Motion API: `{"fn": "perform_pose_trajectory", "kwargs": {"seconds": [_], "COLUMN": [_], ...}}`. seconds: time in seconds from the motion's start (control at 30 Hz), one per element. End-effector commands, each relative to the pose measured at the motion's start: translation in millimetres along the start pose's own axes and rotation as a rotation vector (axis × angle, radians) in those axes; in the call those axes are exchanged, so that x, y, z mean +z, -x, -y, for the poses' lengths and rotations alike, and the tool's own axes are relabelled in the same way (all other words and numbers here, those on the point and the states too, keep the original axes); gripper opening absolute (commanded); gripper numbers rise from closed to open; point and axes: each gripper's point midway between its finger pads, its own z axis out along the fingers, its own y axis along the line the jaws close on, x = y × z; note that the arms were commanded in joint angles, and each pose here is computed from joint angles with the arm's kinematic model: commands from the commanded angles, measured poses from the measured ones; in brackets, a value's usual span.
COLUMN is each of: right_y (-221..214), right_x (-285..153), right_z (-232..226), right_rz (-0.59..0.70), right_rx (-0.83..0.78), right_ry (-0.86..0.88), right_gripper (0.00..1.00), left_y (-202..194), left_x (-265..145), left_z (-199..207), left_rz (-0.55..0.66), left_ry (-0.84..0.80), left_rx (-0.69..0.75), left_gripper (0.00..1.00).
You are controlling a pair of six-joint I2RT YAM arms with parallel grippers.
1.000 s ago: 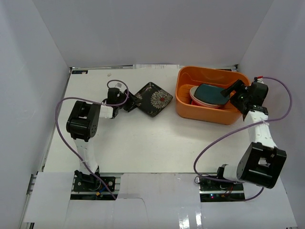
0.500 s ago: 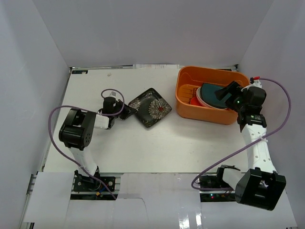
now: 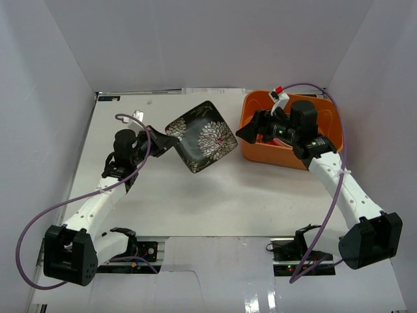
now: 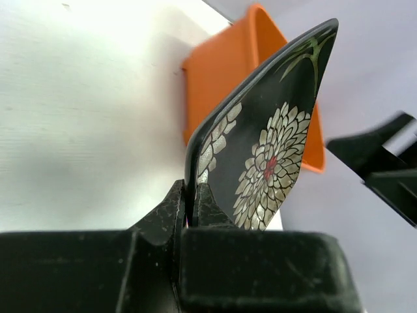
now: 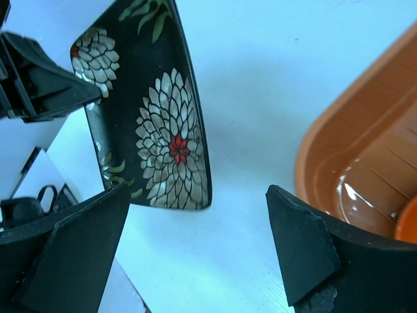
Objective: Place the plates into the plastic bin on the countertop
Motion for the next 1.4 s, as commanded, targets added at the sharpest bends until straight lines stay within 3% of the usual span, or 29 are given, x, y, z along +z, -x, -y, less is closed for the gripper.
{"fn": "perform_pose_trajectory", "kwargs": {"seconds": [0.0, 0.1, 0.2, 0.4, 0.5, 0.53, 0.57, 0.6, 0.67, 0.7, 0.77, 0.8, 0.83, 0.93, 1.07, 1.2, 1.37], "right_y": [0.9, -5.3, -13.9, -25.9, -22.4, -20.4, -14.3, -9.4, 6.3, 16.6, 38.6, 51.2, 66.0, 101.5, 118.6, 96.7, 73.9], "right_x": [7.3, 12.2, 20.0, 34.0, 35.2, 34.9, 33.7, 32.5, 28.2, 25.5, 15.4, 9.7, 3.7, -22.5, -59.6, -70.1, -70.2], "right_z": [-23.7, -37.3, -45.8, -39.7, -43.3, -45.5, -49.4, -50.7, -52.7, -51.0, -54.4, -46.1, -45.2, -10.1, 80.0, 139.4, 189.4], "right_rz": [-0.044, -0.060, -0.074, -0.114, -0.104, -0.097, -0.075, -0.058, 0.001, 0.035, 0.098, 0.136, 0.171, 0.278, 0.372, 0.338, 0.292], "right_rx": [-0.069, -0.038, 0.007, 0.057, 0.069, 0.073, 0.081, 0.088, 0.103, 0.109, 0.126, 0.134, 0.129, 0.175, 0.271, 0.360, 0.416], "right_ry": [0.085, 0.163, 0.204, 0.195, 0.214, 0.224, 0.233, 0.228, 0.203, 0.192, 0.192, 0.169, 0.161, 0.071, -0.120, -0.187, -0.253], "right_gripper": [0.91, 0.92, 1.00, 0.94, 0.83, 0.66, 0.42, 0.08, 0.08, 0.08, 0.08, 0.08, 0.08, 0.08, 0.08, 0.08, 0.08], "left_y": [-5.7, -9.7, -4.7, 6.5, 9.4, 9.6, 9.7, 9.7, 9.1, 9.1, 10.1, 9.9, 9.5, -7.3, -36.9, -59.6, -64.7], "left_x": [-18.7, -23.4, -26.5, -31.0, -32.5, -32.4, -33.3, -33.5, -34.0, -34.3, -37.0, -37.5, -38.3, -47.6, -63.2, -72.4, -74.8], "left_z": [51.8, 64.5, 81.1, 114.2, 123.1, 124.7, 126.5, 126.8, 125.5, 124.5, 119.2, 115.7, 111.8, 87.0, 56.6, 27.3, 17.6], "left_rz": [-0.097, -0.143, -0.152, -0.156, -0.162, -0.164, -0.167, -0.168, -0.173, -0.171, -0.157, -0.153, -0.144, -0.197, -0.238, -0.211, -0.181], "left_ry": [-0.184, -0.232, -0.277, -0.377, -0.406, -0.411, -0.417, -0.418, -0.406, -0.399, -0.365, -0.346, -0.335, -0.243, -0.139, -0.028, 0.011], "left_rx": [0.019, -0.002, 0.004, 0.016, 0.019, 0.021, 0.021, 0.025, 0.035, 0.052, 0.110, 0.131, 0.191, 0.266, 0.430, 0.553, 0.601], "left_gripper": [0.00, 0.00, 0.00, 0.00, 0.00, 0.00, 0.00, 0.00, 0.15, 0.42, 0.67, 0.90, 0.98, 0.98, 0.98, 0.98, 0.98]}}
